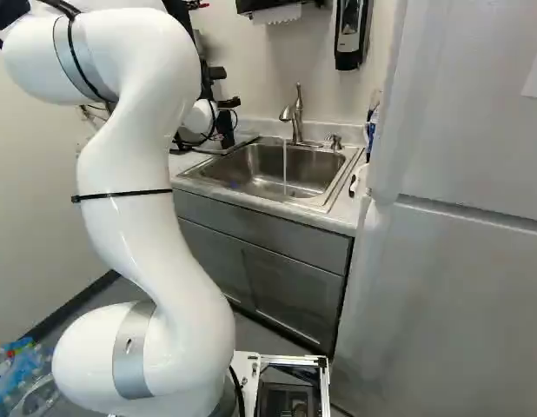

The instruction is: Rinse the cup and place it in the tray

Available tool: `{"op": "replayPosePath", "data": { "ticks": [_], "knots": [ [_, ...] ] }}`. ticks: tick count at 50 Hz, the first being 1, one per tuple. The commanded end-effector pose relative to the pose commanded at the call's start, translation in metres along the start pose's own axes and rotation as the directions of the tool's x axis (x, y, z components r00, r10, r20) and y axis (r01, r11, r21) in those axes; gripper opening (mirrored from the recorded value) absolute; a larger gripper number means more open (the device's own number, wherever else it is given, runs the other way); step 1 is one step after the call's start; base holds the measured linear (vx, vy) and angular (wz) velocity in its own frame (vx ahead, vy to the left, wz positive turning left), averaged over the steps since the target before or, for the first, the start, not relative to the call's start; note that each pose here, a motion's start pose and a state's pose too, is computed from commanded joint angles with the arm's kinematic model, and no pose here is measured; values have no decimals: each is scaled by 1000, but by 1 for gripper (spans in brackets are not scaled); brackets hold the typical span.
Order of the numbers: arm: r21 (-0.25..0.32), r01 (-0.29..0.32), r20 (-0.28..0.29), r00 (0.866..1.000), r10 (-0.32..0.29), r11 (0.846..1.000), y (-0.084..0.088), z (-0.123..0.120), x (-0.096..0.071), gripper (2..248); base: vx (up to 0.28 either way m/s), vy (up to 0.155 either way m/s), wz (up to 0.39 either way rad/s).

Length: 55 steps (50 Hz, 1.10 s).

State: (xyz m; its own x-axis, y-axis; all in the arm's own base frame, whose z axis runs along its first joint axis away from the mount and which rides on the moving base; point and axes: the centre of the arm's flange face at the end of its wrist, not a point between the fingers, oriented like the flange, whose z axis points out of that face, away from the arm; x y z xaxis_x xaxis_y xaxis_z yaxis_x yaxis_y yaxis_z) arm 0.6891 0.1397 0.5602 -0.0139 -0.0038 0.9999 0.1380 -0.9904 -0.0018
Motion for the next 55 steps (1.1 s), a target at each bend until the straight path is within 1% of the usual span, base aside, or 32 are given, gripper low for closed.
{"op": "replayPosePath", "data": {
  "ticks": [21,36,49,55],
  "knots": [
    [7,-3,44,999,3,1000,-1,0,16,247,0,0,0],
    [12,-5,83,997,4,1000,0,-6,29,247,0,0,0],
    [5,-6,116,993,6,1000,8,-13,39,247,0,0,0],
    [-3,-7,118,993,7,1000,14,-16,46,247,0,0,0]
  ]
}}
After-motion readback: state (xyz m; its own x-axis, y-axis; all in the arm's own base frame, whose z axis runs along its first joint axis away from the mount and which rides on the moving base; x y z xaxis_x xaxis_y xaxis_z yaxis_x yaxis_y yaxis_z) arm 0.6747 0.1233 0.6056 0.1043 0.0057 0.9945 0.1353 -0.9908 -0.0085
